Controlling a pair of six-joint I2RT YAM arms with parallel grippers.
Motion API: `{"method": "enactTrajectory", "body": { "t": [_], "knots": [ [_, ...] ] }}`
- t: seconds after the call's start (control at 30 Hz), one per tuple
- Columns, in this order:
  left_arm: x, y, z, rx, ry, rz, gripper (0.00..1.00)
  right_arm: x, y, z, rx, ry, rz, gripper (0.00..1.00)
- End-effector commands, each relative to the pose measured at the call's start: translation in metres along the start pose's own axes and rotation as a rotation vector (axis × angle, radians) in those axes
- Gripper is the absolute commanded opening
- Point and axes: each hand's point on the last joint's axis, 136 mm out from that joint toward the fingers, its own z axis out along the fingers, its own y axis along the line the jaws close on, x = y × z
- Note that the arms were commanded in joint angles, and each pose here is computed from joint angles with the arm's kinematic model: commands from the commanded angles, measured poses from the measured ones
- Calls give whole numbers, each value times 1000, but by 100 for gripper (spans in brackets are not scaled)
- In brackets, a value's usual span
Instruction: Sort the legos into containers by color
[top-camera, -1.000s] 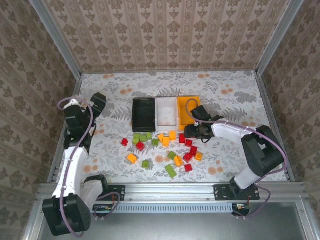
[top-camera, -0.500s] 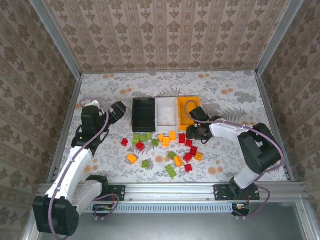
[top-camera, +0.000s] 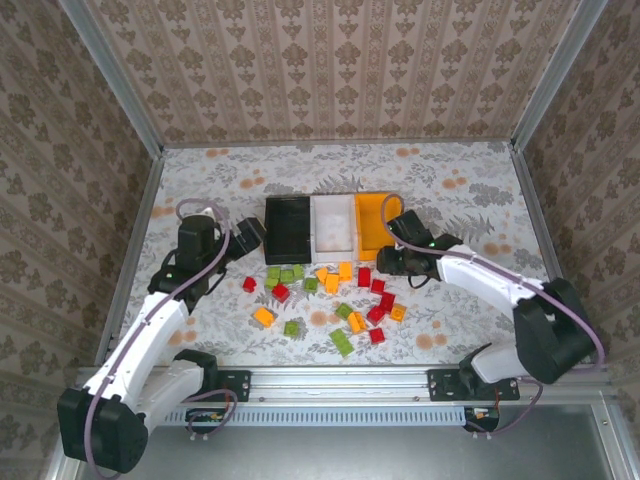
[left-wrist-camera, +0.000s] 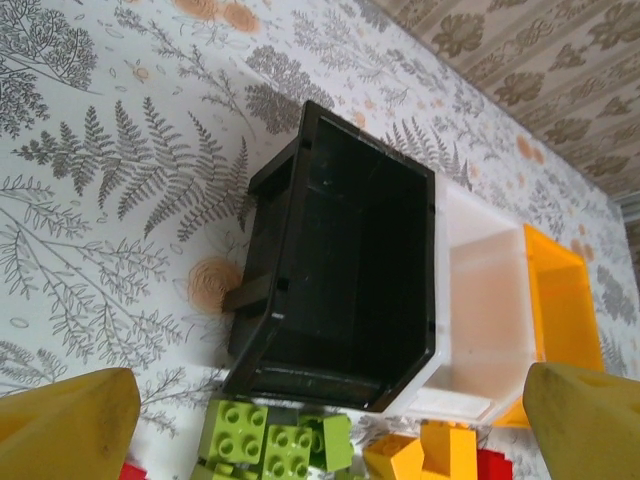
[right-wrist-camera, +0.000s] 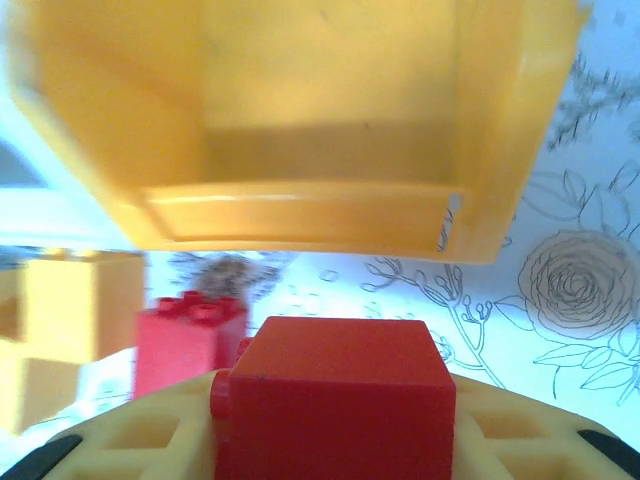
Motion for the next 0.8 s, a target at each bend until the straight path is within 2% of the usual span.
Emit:
{"method": "enactTrajectory", "body": {
  "t": [0.0, 0.23, 0.4, 0.47, 0.57, 0.77],
  "knots": [
    [8, 5, -4, -48, 52, 57, 100, -30, 13, -21, -3, -60, -6, 41],
    [33, 18, 4, -94, 131, 93, 100, -81, 15, 20, 128, -76, 6, 42],
    [45, 30, 4, -140, 176, 111, 97, -102, 6, 44, 187, -72, 54, 43],
    [50, 34, 5, -160, 197, 128, 95, -106, 7, 49, 186, -69, 62, 48],
    [60, 38, 9, -178, 236, 148, 92, -109, 15, 53, 160, -61, 64, 63],
    [95, 34, 19, -202, 357, 242, 87, -111, 23, 35, 116, -101, 67, 73]
  ]
}}
